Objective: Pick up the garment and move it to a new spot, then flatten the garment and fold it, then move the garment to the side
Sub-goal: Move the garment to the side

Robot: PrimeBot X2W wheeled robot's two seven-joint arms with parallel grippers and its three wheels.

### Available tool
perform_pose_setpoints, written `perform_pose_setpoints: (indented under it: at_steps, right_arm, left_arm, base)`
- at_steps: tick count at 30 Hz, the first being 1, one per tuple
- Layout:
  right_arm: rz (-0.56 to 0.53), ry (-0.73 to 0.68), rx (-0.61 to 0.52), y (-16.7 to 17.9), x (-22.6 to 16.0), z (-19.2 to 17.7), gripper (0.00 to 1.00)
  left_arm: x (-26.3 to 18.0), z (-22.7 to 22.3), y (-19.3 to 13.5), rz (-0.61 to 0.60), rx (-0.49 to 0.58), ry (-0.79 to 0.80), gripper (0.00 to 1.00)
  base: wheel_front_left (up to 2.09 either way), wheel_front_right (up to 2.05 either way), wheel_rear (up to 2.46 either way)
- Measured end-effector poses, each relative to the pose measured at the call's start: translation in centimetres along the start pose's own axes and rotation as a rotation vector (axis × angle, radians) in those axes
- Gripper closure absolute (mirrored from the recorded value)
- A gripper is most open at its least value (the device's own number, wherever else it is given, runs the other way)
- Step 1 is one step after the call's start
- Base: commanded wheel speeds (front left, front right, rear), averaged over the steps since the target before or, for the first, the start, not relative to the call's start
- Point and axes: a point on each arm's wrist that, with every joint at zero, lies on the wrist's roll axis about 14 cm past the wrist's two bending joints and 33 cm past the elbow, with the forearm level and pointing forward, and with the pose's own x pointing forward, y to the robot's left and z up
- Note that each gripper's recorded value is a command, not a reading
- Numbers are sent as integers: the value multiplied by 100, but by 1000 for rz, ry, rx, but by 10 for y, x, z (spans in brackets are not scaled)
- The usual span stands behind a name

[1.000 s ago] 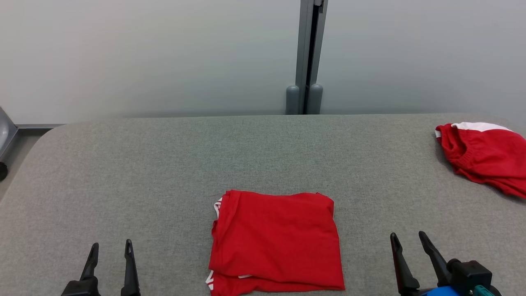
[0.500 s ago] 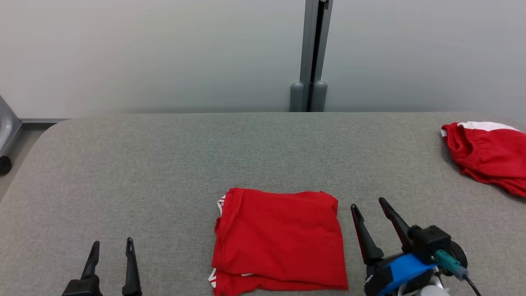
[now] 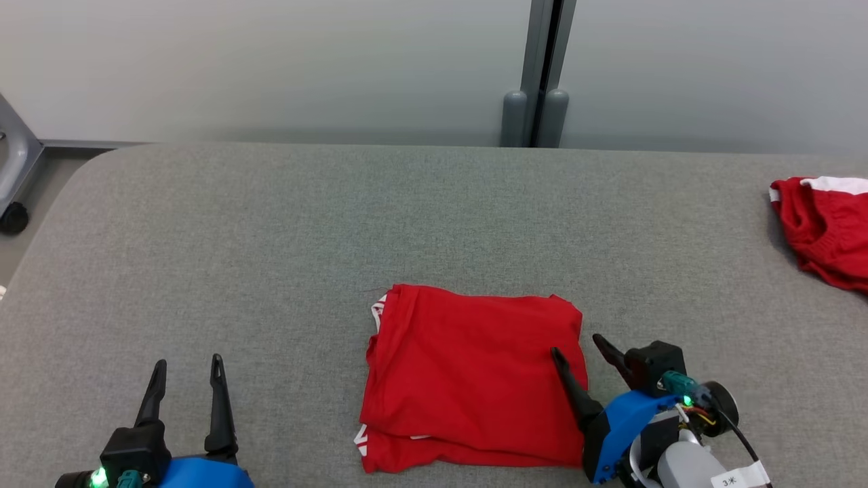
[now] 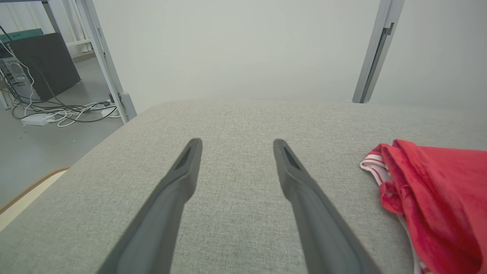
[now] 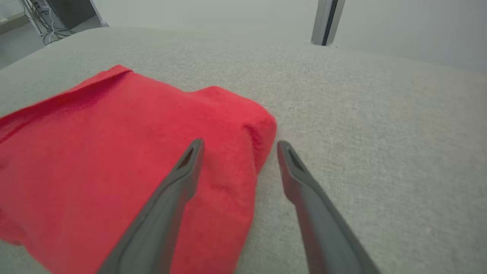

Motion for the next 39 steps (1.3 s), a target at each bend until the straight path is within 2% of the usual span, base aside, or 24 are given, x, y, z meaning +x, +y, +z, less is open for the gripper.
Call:
perform_pose_setpoints:
  at_steps: [9,10,11,12,18,25,31,39]
  right_arm:
    - [53,155,40,17,-2,-56,0]
    - [59,161,65,20,-1,-58,58]
    - [61,165,73,20,-1,-59,82]
    - [64,167,73,21,0,-60,100]
    - [51,129,28,8,16,-45,100]
    - [-3,16,-138,-46,45,14,100]
    - [-101,-5,-214,-108,52,40,100]
    - [-312,-10,-269,-219,36,65,100]
  left_arm:
    - [13,-2,-3,1,-8,8,0]
    - [14,-2,-4,-1,-9,9,0]
    - [14,-2,-5,-2,-10,9,0]
    - [15,-1,-6,-4,-11,6,0]
    - [24,6,-11,-17,-14,-15,0]
    - [42,22,-31,-79,-14,-68,0]
    - [63,19,-53,-140,-12,-67,0]
    - [103,-3,-84,-236,11,-37,0]
  base:
    - [0,0,0]
    - [0,0,0]
    - [0,0,0]
    - [0,0,0]
    - [0,0,0]
    - [0,0,0]
    - [0,0,0]
    - [0,0,0]
